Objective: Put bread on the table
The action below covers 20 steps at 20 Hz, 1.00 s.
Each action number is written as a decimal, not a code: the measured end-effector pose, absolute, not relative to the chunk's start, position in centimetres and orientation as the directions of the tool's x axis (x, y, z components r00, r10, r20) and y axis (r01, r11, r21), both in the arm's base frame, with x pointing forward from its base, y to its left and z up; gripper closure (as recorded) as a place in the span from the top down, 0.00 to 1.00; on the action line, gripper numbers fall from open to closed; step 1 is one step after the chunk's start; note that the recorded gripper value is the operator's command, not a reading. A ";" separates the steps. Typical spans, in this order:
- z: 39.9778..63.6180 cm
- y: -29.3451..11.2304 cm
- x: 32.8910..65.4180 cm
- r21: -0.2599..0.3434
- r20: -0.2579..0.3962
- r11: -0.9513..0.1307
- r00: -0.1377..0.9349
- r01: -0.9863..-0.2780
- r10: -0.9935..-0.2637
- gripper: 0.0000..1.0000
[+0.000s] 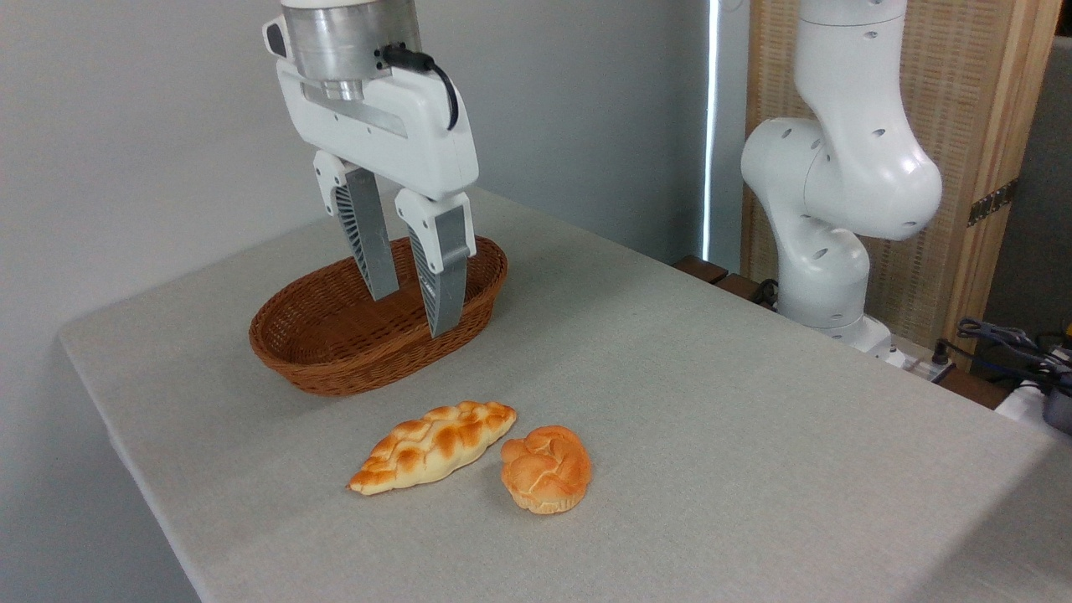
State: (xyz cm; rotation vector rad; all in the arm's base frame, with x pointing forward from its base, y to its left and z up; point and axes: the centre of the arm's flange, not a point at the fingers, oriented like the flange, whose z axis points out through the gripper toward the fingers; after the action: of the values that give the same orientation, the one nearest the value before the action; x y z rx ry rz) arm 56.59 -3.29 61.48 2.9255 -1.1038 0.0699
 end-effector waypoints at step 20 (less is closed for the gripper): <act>61.3 -3.3 57.0 0.002 0.040 -0.750 0.750 -0.661 -0.661 1.00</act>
State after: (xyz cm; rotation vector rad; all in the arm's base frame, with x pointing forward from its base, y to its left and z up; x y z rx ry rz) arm 56.99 -3.32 61.28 2.9233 -1.1042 0.0579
